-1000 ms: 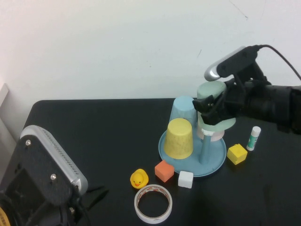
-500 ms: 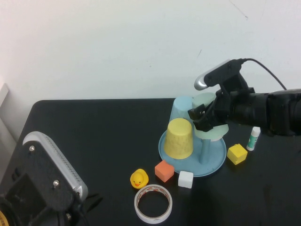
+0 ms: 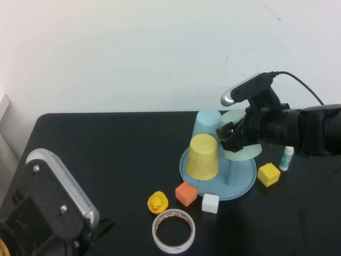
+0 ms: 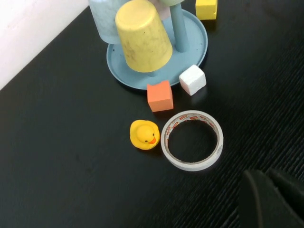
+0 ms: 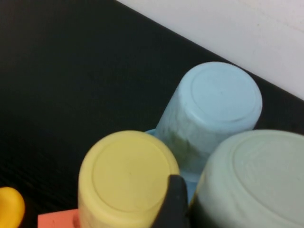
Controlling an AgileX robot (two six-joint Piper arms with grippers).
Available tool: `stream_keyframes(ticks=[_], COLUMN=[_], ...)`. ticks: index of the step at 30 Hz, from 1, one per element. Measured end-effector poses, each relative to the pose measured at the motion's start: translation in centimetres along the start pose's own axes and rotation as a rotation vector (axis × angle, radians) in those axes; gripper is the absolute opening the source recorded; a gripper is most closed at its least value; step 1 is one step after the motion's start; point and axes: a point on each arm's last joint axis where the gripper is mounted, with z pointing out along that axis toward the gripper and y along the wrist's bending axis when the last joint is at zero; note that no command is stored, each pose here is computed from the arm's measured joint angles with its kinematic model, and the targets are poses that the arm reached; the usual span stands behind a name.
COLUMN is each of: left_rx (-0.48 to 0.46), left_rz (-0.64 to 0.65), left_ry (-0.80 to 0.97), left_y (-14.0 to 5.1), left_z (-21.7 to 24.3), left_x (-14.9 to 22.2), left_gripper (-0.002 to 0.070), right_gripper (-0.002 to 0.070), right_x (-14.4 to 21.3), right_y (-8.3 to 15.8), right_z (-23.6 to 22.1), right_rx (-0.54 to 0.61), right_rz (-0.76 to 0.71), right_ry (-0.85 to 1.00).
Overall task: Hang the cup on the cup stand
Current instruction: Place the cup on the cup holder
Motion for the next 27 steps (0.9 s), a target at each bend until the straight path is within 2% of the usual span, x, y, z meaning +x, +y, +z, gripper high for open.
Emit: stream_keyframes(ticks=[12, 20, 27], left_rx=[-0.001, 0.004, -0.007], left_rz=[0.003, -0.071, -0.102], left_ry=[0.02, 0.129, 0.085], left_y=[0.0, -0.1, 0.0], left_z=[0.0, -0.1, -2.0], left_x=[0.2, 1.2, 1.4], left_gripper=[0.0, 0.0, 0.0], right_gripper=[0.0618, 0.0622, 0.0681], right_x=[0.0, -0.1, -0.1], right_y=[-0.1, -0.1, -0.1], right_z=[1.9, 2.0, 2.0], right_rx=[-0.001, -0.001, -0.001], right_rz=[0.004, 0.004, 0.017], right_ry=[0.009, 0.005, 0.005])
